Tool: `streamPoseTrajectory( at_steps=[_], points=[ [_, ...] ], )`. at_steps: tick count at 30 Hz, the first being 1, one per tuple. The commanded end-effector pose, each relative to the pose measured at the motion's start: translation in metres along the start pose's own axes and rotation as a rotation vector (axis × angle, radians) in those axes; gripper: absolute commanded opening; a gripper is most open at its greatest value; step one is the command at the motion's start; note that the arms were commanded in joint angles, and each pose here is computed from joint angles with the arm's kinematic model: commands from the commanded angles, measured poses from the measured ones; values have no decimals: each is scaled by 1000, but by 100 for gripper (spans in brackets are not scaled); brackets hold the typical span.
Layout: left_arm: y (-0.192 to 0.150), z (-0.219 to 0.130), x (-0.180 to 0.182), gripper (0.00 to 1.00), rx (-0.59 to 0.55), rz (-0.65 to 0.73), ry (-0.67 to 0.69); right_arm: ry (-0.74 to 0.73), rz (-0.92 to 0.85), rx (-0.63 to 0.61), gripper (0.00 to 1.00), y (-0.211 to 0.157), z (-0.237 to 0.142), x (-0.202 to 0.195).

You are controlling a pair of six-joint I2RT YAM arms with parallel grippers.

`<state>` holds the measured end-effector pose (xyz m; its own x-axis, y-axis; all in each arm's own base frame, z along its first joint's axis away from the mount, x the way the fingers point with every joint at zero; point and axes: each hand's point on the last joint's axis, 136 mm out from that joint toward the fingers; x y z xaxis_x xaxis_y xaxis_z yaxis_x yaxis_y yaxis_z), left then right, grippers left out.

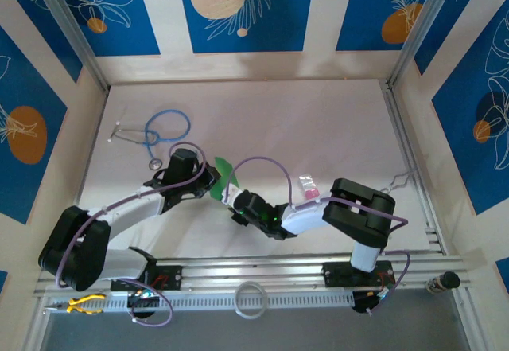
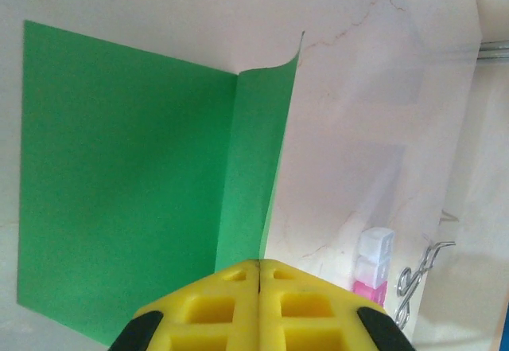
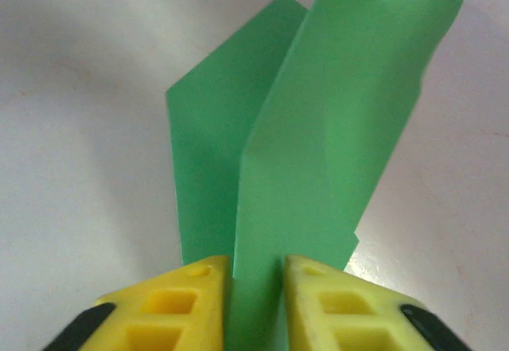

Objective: Fold a paper plane with a square sheet of paper (pick it up from the middle)
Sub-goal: Fourth fold the wing at the center of the table.

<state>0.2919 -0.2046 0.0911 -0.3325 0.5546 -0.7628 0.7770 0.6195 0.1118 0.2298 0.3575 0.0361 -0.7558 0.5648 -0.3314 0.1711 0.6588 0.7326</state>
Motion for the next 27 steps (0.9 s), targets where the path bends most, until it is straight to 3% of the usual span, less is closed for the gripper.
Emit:
streamPoseTrajectory(
  at_steps=[1, 7, 10, 15, 18, 24, 27],
  points=[
    [3, -5, -8, 0, -23, -3, 1, -42, 48, -31, 21, 6, -5, -11],
    [3, -4, -4, 0, -28, 2, 18, -20, 80, -38, 16, 5, -8, -17],
    [3, -3, -3, 12, -26, 5, 26, -20, 83, -38, 14, 4, -8, -18],
    [4, -1, 0, 24, -24, 6, 38, -6, 97, -45, 12, 5, -8, -18],
    [4, 0, 3, 22, -25, 10, 46, -2, 113, -44, 12, 4, -8, -18],
    [7, -1, 5, 4, -37, 12, 55, 25, 147, -39, 14, 2, -11, -18],
    [8, -1, 5, 0, -37, 15, 56, 22, 153, -28, 15, -1, -11, -18]
  ],
)
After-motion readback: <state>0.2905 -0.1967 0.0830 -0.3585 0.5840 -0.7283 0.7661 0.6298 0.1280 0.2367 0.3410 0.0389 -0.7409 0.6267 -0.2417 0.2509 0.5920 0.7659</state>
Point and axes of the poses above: each hand's point on the last joint's axis, 136 mm out from that joint toward the fingers, its own z axis out along the fingers, its own x axis along the line the jaws close on, y = z × x, and after that the axes turned 4 degrees about -z, right-handed
